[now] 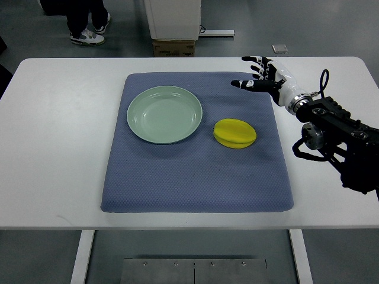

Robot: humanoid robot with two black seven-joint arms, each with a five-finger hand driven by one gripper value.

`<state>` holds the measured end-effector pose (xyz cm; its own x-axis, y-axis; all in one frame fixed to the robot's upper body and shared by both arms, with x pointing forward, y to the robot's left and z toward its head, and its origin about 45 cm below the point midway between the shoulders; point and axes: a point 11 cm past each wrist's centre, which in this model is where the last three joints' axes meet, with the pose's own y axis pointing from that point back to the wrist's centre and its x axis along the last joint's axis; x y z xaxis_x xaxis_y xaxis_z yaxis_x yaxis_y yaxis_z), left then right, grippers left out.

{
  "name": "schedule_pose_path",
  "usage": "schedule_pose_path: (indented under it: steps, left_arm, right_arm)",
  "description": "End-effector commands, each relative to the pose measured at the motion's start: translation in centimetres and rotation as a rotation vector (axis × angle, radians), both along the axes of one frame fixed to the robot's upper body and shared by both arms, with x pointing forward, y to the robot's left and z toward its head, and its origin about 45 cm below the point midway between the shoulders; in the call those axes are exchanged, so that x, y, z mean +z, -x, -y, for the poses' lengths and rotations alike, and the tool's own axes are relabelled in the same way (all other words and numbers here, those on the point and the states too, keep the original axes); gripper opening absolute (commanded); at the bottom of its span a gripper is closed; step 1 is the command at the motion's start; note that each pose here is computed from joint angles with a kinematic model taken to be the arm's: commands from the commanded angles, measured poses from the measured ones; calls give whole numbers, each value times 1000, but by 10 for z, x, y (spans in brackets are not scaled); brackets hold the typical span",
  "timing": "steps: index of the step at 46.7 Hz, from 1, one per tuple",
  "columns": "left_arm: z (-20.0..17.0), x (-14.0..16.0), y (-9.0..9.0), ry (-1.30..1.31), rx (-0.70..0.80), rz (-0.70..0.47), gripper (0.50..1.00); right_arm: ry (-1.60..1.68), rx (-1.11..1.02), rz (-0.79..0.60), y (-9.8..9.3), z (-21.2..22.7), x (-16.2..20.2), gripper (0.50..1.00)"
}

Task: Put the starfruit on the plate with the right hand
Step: 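Move the right hand over the yellow starfruit and lower it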

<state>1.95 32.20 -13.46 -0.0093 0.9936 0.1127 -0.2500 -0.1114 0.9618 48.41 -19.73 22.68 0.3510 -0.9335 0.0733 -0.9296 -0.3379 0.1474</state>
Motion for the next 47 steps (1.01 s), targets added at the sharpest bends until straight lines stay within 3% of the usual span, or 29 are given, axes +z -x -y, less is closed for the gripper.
schedule_pose_path:
  steps: [1,23,47]
  left_arm:
    - [0,0,0,0,0,0,1000]
    - [0,0,0,0,0,0,1000]
    - [0,0,0,0,0,0,1000]
  right_arm:
    - [33,31,16,2,-1,6,1000]
    - [282,252,103,19,-14,14,1000]
    - [476,449,140,44,-36,-6,1000]
